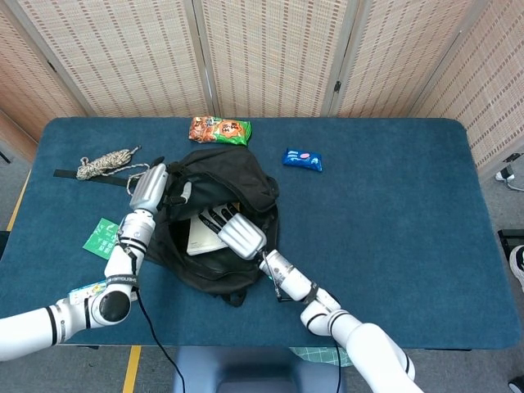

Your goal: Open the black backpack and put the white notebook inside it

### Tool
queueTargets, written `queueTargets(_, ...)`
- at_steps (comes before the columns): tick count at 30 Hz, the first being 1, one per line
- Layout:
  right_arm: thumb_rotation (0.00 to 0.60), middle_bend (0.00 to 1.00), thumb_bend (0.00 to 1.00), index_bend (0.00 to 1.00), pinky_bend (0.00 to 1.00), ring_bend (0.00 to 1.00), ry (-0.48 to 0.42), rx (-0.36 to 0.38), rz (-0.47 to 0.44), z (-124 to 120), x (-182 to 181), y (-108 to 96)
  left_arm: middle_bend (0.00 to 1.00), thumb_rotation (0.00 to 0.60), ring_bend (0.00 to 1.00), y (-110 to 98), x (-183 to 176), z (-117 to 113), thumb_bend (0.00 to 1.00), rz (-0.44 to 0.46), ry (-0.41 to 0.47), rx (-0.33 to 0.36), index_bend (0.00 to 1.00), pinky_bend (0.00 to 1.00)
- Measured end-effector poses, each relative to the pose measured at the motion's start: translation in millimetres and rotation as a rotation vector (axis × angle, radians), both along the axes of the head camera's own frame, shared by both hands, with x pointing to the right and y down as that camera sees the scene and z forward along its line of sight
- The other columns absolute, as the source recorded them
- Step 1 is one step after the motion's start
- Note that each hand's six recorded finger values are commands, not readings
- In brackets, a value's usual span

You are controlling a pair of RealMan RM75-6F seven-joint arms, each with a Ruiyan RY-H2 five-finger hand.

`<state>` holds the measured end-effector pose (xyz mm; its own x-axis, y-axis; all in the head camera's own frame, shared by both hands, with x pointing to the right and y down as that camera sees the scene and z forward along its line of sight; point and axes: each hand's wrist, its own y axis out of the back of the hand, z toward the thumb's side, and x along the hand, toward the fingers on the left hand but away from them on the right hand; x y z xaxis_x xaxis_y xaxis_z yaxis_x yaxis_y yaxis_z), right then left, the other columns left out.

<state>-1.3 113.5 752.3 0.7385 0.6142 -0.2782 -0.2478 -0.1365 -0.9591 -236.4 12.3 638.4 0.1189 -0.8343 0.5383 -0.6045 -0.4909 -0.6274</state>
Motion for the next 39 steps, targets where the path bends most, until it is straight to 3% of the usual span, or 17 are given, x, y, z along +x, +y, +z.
queueTargets(10,0.600,0.06,0.27,0.00,0.16,0.24,-0.073,-0.053,0.024,-10,7,4,0.42,0.600,0.38,-17,-4,9,0.72,-0.047,-0.032,-0.021,0.67,0.05)
queueTargets(20,0.600,0.15,0.26,0.00,0.24,0.31,-0.209,-0.114,0.008,-42,29,24,0.42,0.600,0.38,-20,-6,16,0.72,-0.055,-0.050,-0.044,0.67,0.05)
queueTargets(23,0.600,0.19,0.26,0.01,0.27,0.33,-0.250,-0.137,0.004,-57,45,34,0.42,0.600,0.38,-21,-7,17,0.72,-0.058,-0.051,-0.046,0.66,0.05)
queueTargets(29,0.600,0.20,0.26,0.04,0.27,0.33,-0.291,-0.148,0.063,-85,110,52,0.42,0.600,0.37,-18,-10,18,0.72,-0.050,-0.065,-0.049,0.64,0.04)
queueTargets(32,0.600,0.21,0.26,0.06,0.27,0.33,-0.288,-0.127,0.106,-96,148,60,0.39,0.600,0.33,-13,-12,17,0.62,-0.032,-0.068,-0.066,0.53,0.02)
queueTargets(34,0.600,0.21,0.26,0.06,0.27,0.33,-0.281,-0.115,0.141,-105,173,64,0.35,0.600,0.29,-9,-13,17,0.47,-0.014,-0.068,-0.082,0.40,0.00)
queueTargets(39,0.600,0.21,0.26,0.07,0.27,0.33,-0.243,-0.075,0.232,-122,230,68,0.28,0.600,0.23,10,-15,13,0.32,0.067,-0.070,-0.124,0.21,0.00)
